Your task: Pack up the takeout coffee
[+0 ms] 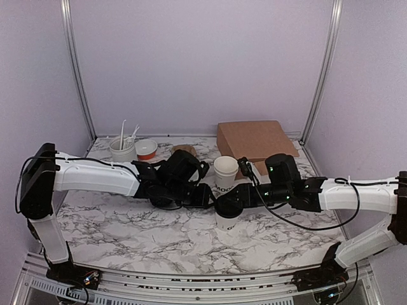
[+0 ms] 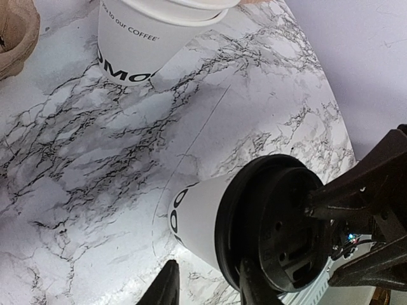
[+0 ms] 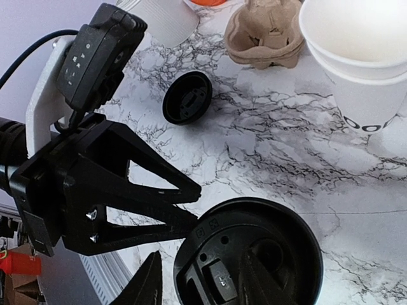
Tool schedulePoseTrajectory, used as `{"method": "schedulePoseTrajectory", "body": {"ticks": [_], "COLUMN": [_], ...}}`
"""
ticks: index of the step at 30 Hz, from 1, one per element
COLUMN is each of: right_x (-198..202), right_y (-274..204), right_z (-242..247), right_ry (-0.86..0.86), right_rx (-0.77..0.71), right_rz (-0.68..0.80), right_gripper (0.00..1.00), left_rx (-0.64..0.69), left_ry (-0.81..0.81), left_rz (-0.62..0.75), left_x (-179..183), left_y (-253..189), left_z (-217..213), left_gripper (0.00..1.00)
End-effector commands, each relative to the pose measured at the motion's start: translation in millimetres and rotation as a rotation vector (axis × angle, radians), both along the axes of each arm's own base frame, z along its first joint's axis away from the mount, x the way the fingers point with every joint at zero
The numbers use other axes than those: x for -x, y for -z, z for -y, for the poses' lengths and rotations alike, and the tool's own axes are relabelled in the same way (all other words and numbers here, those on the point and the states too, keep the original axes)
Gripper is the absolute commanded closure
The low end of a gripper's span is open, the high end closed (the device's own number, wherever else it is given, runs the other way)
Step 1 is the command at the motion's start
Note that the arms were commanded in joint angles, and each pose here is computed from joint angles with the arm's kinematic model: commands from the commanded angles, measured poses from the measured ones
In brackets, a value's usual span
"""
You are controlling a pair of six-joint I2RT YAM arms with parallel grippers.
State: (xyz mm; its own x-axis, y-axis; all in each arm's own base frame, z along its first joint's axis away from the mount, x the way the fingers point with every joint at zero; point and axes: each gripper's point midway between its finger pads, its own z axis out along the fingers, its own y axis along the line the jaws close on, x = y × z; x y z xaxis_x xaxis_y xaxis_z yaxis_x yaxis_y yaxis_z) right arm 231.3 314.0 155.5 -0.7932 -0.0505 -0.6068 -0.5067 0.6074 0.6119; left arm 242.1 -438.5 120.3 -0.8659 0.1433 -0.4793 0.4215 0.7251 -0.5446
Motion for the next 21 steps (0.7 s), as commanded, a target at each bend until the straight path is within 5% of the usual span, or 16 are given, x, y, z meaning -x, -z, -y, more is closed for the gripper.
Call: {"method": "schedulePoseTrajectory", "body": {"ticks": [1,21], "right_x": [-8,-8], "right_y": [-30,-20], "right_z": [-5,12], "right_ry": [0.023,0.009], "right_rx": [-0.034,-0.012], "right_rz": [0.052,0.058], "right_gripper": [0.61,0.6], "left_rx": [-0.029,0.104], "left_ry": [0.013,0.049], "left_rz": [0.012,-0.072], "left_x": [1,25], "left_y": [-9,-20], "left_z": [-6,4], "left_gripper": [0.66,0.65]}}
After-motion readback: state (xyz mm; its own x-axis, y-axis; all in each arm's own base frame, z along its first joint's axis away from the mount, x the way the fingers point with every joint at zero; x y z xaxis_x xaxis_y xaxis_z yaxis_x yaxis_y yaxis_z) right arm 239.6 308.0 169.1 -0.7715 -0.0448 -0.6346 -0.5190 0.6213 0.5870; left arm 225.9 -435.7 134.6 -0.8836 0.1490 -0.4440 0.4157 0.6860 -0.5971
